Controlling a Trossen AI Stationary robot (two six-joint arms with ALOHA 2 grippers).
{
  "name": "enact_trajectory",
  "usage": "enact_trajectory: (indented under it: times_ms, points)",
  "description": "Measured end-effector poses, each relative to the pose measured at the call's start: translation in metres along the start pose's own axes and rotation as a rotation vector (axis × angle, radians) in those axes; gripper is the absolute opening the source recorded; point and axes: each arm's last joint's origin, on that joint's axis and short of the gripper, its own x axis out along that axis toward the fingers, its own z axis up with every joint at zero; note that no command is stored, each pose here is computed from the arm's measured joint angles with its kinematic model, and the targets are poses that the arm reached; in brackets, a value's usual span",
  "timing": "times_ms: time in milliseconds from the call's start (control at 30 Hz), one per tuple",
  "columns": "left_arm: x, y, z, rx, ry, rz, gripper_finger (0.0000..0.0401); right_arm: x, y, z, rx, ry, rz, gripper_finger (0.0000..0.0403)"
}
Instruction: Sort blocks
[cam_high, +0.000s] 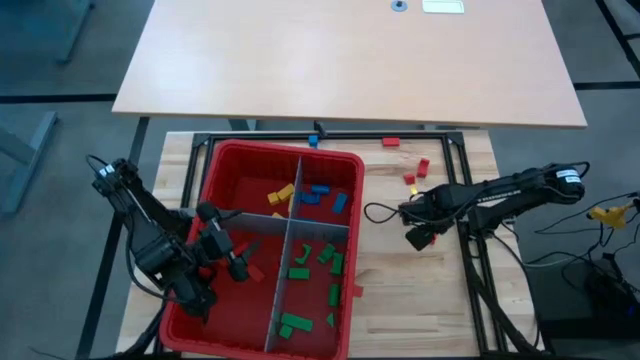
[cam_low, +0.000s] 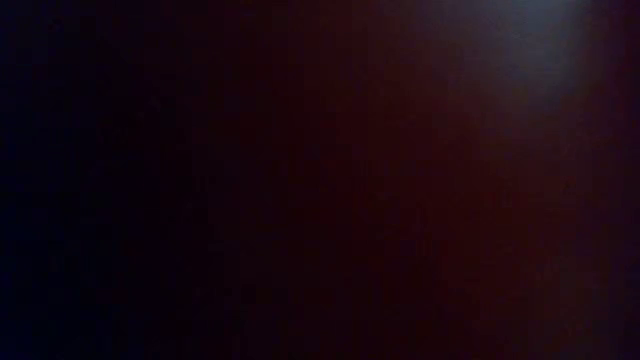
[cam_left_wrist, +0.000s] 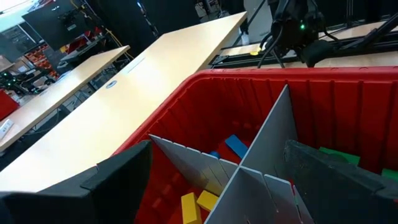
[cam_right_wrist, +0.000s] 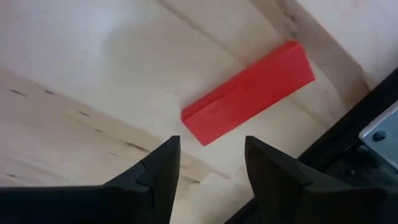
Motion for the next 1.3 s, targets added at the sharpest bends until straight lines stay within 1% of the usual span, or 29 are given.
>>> enact_trajectory:
  times_ms: [300,533,633,767,933,1133,1233,1300]
  points:
    - [0.000,-0.001,0.000,-0.010,-0.002,-0.002,0.0349,0.015,-0.013,0.005,0.056,0.029,-0.025,0.0094]
    - [0.000,-0.001,0.001,-0.014,-0.003,-0.003,0.0349,0.025,-0.018,0.010,0.080,0.020,-0.003,0.0040]
    - [0.000,-0.001,0.001,-0.015,-0.003,-0.004,0.0349,0.033,-0.021,0.010,0.087,0.045,0.024,0.0022]
    - [0.000,-0.001,0.001,-0.017,-0.005,-0.003,0.0349,0.042,-0.021,0.011,0.074,0.092,0.032,0.0013]
    - [0.000,-0.001,0.001,-0.016,-0.010,0.000,0.0349,0.042,-0.015,0.015,0.039,0.107,0.020,0.0013]
    - [0.000,-0.001,0.001,-0.018,-0.012,0.001,0.0349,0.035,0.004,0.030,-0.044,0.036,0.116,0.0013]
    - [0.000,-0.001,0.001,-0.022,-0.012,0.000,0.0349,0.033,0.015,0.040,-0.079,-0.023,0.187,0.0013]
    - [0.000,-0.001,0.002,-0.023,-0.012,0.001,0.0349,0.034,0.018,0.042,-0.089,-0.028,0.196,0.0013]
